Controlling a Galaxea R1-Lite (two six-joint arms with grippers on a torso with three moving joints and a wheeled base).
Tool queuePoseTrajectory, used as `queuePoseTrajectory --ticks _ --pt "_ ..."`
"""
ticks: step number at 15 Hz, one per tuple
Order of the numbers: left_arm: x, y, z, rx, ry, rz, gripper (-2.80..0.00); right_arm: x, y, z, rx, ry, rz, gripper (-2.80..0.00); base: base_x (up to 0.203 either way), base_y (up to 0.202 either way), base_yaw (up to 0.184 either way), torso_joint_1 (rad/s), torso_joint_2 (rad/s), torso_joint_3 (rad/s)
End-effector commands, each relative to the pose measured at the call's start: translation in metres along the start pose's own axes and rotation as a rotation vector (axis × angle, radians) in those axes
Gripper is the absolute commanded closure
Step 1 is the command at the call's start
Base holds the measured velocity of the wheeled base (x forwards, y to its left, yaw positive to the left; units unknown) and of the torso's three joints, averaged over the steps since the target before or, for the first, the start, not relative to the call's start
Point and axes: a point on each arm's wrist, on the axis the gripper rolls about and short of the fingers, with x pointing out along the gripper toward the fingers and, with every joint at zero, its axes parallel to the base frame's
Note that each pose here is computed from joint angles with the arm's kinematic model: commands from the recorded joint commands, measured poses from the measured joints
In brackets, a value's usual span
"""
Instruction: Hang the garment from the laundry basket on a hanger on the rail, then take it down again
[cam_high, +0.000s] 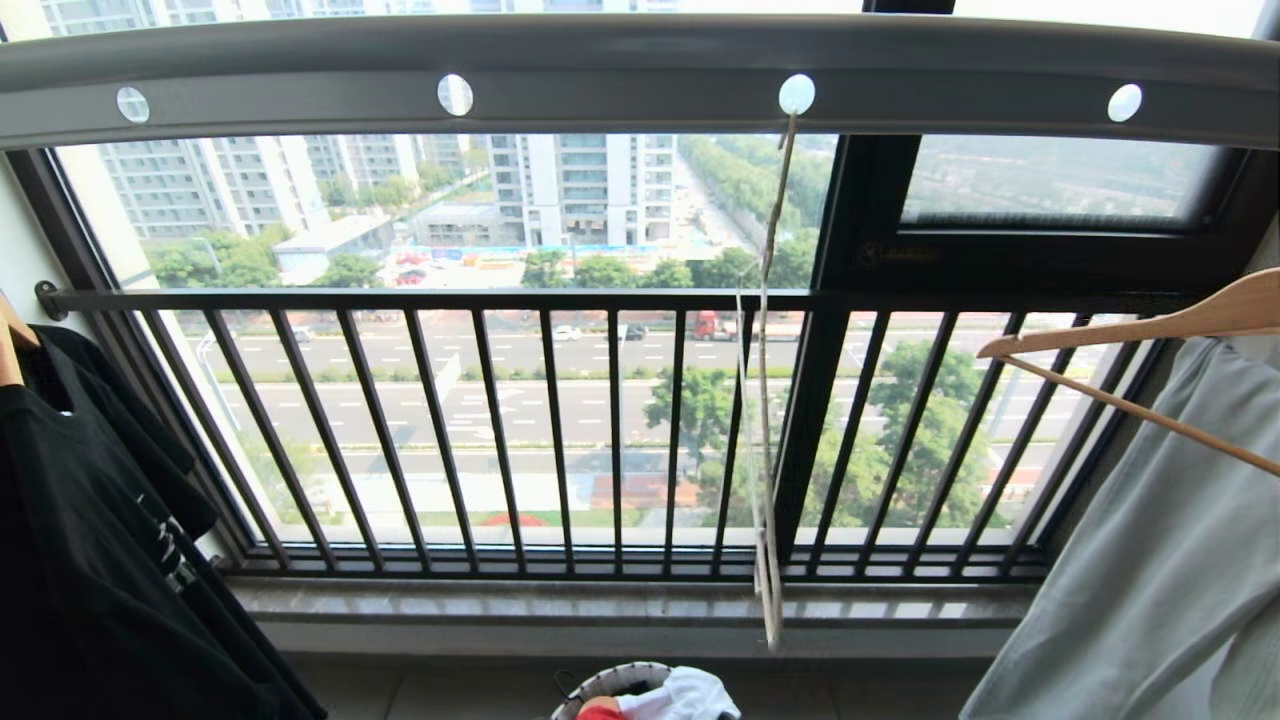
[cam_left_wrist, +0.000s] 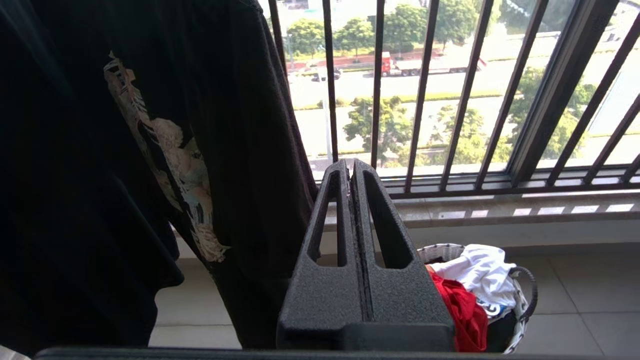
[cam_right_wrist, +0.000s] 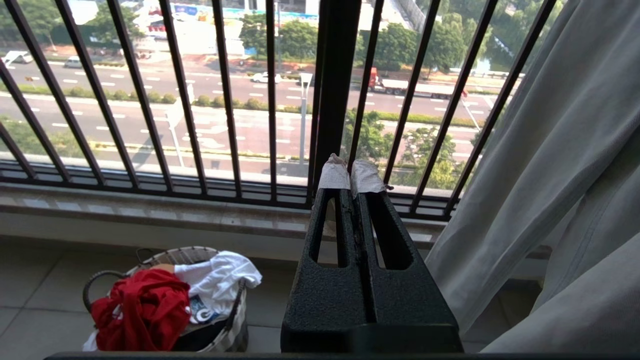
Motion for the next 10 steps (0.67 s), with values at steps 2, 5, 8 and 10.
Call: queuePoseTrajectory --ticks 2,5,8,10 --pt "0.0 0.0003 0.0001 -0.058 -0.001 0.013 0.0 0.0001 0.0 0.0 0.004 0.001 -0.001 0.0 0.0 0.0 0.0 0.0 0.0 0.0" --pt "0.0 0.0003 0.0001 -0.059 -0.001 0.013 0.0 0.0001 0.0 0.0 0.004 0.001 -0.001 0.0 0.0 0.0 0.0 0.0 0.0 0.0" --pt "0.0 0.0003 0.0001 -0.059 -0.001 0.013 0.0 0.0001 0.0 0.0002 0.004 0.0 -0.002 0.0 0.0 0.0 0.0 0.0 0.0 0.0" --pt "0.0 0.0003 0.0001 -0.059 -0.001 0.013 0.0 0.0001 0.0 0.0001 0.006 0.0 -0.002 0.0 0.0 0.0 0.0 0.0 0.0 0.0"
